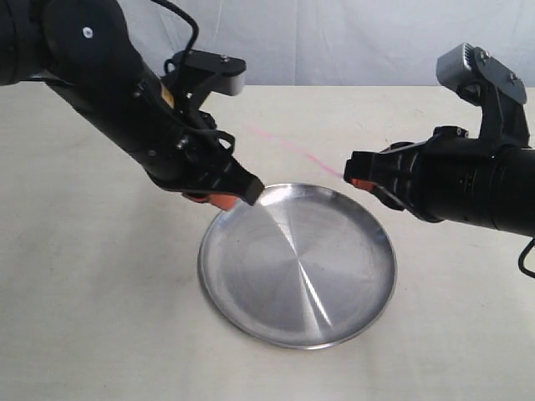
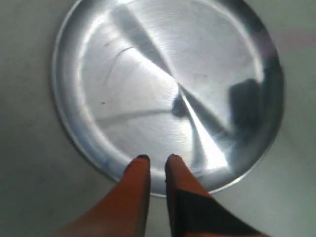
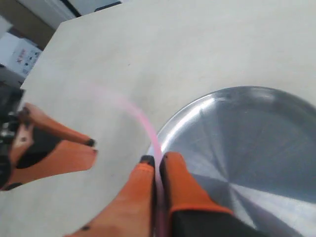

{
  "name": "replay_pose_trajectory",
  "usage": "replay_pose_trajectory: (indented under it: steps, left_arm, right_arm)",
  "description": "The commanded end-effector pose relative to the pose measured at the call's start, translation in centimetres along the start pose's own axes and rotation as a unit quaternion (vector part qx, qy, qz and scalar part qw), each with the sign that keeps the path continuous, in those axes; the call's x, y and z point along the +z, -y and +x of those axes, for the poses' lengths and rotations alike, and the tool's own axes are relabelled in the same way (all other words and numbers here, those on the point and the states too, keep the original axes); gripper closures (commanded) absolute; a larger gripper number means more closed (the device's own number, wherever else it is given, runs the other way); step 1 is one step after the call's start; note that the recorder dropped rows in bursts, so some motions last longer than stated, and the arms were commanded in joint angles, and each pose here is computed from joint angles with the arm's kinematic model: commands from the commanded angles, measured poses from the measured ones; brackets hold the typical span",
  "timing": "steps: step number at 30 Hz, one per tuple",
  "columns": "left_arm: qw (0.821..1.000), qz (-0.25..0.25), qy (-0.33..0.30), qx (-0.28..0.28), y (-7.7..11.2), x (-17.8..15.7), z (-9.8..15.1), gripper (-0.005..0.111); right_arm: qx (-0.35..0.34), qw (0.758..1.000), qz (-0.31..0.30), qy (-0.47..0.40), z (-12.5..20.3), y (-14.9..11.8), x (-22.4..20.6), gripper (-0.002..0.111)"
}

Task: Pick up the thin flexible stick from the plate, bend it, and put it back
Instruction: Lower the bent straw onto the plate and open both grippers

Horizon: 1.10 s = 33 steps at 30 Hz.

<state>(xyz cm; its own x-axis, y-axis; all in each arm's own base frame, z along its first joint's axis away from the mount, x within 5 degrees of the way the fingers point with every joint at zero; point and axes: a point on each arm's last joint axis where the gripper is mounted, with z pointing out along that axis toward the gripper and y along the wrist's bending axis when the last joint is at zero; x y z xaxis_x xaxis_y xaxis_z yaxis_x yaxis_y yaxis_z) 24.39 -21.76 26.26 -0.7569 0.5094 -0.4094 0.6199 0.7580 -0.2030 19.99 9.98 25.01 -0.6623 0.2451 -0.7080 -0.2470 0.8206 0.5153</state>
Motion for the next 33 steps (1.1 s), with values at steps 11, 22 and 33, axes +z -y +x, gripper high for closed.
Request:
replay_pose_trajectory:
  steps: [11,22,33]
  left_arm:
    - [0.998,-0.033,-0.045,0.025,-1.2,-1.2,1.1,0.052]
    - [0.994,-0.097,-0.050,0.015,-2.3,-1.4,1.1,0.053]
    - [0.994,-0.098,-0.052,0.014,-2.3,-1.4,1.2,0.053]
  right_arm:
    - [-0.010,0.999,0.031,0.000,0.0,0.9,0.6,0.109]
    - [-0.039,0.997,0.049,-0.044,1.0,1.8,2.2,0.109]
    - [-0.050,0.988,0.099,-0.111,2.9,4.1,5.2,0.109]
